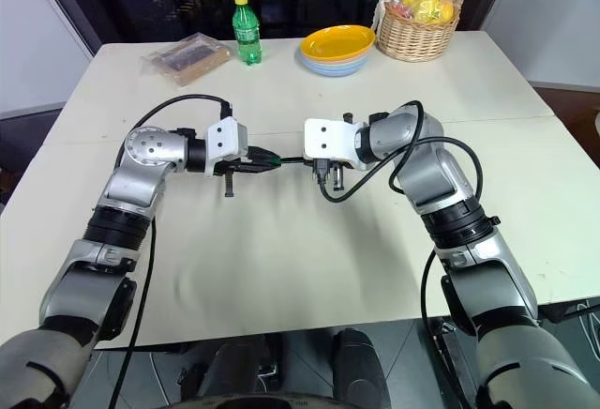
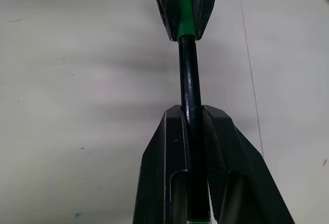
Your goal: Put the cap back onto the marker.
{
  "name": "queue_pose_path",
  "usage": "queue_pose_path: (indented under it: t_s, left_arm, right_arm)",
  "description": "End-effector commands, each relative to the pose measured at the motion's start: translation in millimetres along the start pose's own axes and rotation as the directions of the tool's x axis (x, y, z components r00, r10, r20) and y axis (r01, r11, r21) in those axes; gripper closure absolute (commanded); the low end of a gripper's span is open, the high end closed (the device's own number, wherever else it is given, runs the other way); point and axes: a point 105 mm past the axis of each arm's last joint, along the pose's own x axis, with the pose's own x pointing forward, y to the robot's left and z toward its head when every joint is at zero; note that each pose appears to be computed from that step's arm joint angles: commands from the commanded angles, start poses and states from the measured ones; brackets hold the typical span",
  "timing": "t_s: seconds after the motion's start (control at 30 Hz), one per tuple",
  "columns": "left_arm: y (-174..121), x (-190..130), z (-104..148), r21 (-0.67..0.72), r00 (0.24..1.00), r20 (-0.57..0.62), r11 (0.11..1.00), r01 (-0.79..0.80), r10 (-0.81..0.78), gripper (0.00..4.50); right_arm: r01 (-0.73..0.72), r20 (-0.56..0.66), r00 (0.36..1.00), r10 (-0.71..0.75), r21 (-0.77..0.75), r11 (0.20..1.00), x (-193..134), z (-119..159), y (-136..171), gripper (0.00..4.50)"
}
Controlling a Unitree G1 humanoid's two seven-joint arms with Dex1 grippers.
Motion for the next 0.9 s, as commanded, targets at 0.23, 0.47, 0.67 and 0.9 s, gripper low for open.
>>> queue_pose_path:
  t_s: [0.23, 0.47, 0.67, 0.9]
  left_arm:
    - [-7.8, 32.1, 69.7, 0.132, 0.965, 0.246, 0.989, 0.064, -0.095, 4.50]
    - [-7.1, 37.5, 76.9, 0.147, 0.964, 0.249, 0.987, 0.063, -0.098, 4.50]
    - [-6.4, 39.8, 77.7, 0.147, 0.965, 0.245, 0.987, 0.060, -0.095, 4.50]
    - [-8.2, 34.6, 74.9, 0.131, 0.965, 0.243, 0.989, 0.071, -0.101, 4.50]
  right_arm:
    - [-0.051, 0.289, 0.952, 0.101, -0.175, 0.983, 18.3, 87.5, 19.1, 4.42]
    - [-0.061, 0.289, 0.951, 0.112, -0.178, 0.982, 22.2, 88.3, 23.6, 4.42]
    - [-0.053, 0.287, 0.952, 0.103, -0.180, 0.982, 22.6, 87.4, 20.9, 4.42]
    - [-0.040, 0.289, 0.953, 0.087, -0.165, 0.985, 18.7, 81.6, 17.8, 4.42]
